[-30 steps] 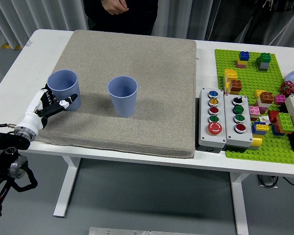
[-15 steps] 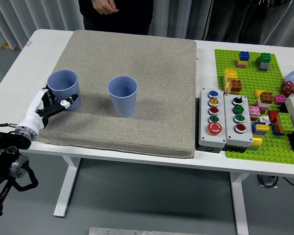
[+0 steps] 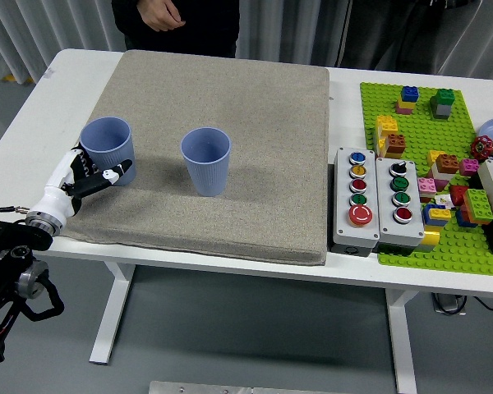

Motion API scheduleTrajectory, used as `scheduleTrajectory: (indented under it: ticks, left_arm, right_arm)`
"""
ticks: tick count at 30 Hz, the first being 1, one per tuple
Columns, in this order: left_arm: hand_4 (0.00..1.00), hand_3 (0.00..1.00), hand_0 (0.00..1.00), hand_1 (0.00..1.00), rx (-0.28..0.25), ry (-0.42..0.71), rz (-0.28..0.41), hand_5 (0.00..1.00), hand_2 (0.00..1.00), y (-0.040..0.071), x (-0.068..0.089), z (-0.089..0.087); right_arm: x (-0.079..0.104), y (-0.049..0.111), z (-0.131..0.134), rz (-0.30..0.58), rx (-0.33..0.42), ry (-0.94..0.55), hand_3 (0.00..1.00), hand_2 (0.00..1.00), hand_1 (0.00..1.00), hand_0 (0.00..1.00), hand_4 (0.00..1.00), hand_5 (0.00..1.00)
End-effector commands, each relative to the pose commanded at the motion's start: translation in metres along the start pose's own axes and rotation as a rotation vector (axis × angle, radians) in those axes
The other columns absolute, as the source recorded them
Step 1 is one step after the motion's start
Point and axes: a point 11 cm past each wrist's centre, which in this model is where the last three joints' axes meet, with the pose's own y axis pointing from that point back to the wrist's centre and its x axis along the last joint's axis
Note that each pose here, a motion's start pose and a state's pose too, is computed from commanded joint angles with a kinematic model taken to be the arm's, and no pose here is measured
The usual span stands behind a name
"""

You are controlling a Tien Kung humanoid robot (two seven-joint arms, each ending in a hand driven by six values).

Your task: Pick cup pour cup place

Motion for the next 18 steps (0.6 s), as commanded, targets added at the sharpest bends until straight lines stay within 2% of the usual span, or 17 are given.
scheduleTrajectory:
  ticks: [1,18]
  left_arm:
    - [0.771,0.998,0.945,0.939,0.000,0.000,0.000,0.072,0.998,0.0000,-0.0001,0.0000]
    - [0.776,0.998,0.944,0.940,0.006,0.006,0.004,0.070,0.998,-0.0008,-0.0001,-0.0021]
  right_arm:
    - [0.0000,0.0000,0.0000,0.000,0.000,0.000,0.619,0.657,0.672,0.716,0.002,0.259]
    - [0.0007,-0.0003,0.0021,0.001,-0.004,0.003,0.618,0.657,0.672,0.716,0.002,0.258]
